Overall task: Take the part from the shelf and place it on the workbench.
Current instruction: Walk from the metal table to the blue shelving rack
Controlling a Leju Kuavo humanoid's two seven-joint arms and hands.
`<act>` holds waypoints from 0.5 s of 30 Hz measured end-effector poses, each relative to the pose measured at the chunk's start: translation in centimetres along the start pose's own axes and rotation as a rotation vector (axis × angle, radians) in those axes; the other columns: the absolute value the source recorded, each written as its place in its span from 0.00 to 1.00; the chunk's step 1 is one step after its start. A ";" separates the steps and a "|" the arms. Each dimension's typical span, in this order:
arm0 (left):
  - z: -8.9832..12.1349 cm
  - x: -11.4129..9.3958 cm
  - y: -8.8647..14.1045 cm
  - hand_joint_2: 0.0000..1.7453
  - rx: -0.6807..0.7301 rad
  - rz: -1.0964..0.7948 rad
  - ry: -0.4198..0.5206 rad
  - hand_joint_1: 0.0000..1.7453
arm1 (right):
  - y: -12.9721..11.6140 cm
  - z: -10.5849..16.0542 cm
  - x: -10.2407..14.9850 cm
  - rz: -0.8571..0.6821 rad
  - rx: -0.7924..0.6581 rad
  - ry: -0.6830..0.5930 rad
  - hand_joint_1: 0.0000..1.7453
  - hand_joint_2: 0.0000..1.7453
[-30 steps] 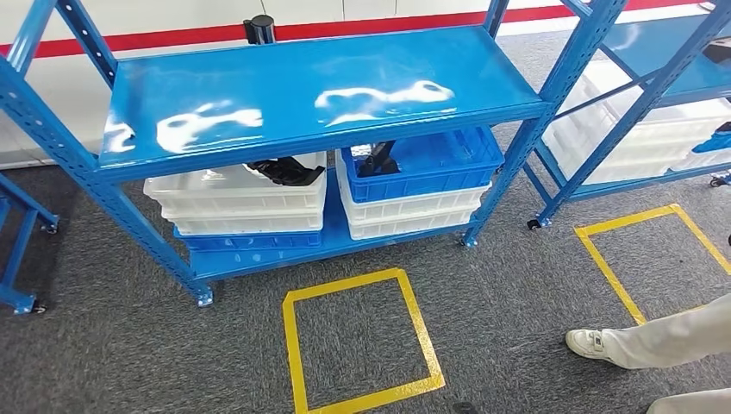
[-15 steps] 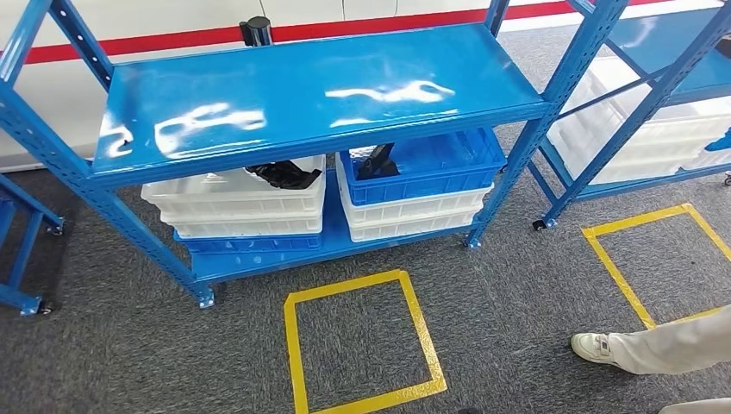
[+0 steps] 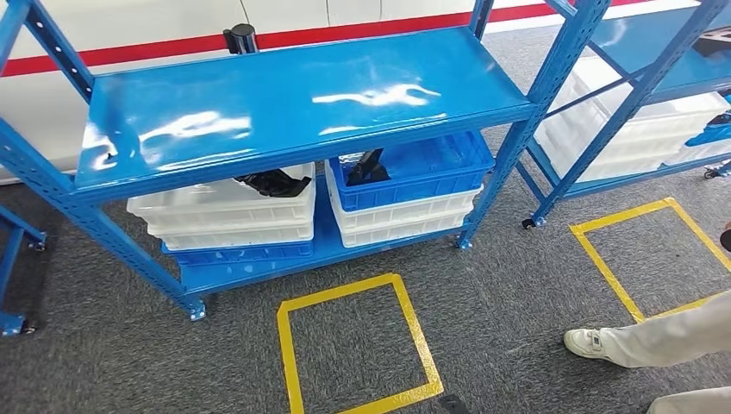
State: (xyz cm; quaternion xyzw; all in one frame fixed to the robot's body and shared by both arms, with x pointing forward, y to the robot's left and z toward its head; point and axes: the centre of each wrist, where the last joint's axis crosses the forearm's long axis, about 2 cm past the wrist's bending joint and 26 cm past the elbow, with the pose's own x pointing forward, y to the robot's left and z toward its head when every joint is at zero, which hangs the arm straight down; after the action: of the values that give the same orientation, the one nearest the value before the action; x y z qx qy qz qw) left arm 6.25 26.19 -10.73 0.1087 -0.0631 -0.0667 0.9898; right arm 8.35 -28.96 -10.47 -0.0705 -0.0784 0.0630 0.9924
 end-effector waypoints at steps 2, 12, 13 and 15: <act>0.0 -0.2 -0.1 1.00 -0.018 -0.009 -0.009 0.00 | 0.2 0.0 -0.4 0.005 0.011 -0.006 0.00 1.00; 0.4 0.7 -1.0 1.00 -0.122 -0.036 -0.108 0.00 | 0.5 0.1 -3.7 0.005 0.055 0.000 0.00 1.00; 0.4 0.7 -1.0 1.00 -0.131 -0.037 -0.116 0.00 | 0.5 0.1 -3.8 0.004 0.060 -0.003 0.00 1.00; 0.4 0.3 -1.0 1.00 -0.146 -0.040 -0.123 0.00 | 0.6 0.1 -4.0 0.005 0.069 -0.010 0.00 1.00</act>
State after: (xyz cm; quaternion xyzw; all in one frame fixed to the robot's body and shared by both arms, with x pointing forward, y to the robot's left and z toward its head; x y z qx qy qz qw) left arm 6.36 25.06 -10.55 0.0332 -0.1167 -0.0976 0.9878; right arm 4.35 -28.87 -11.06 -0.0359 -0.0810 0.0683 0.9937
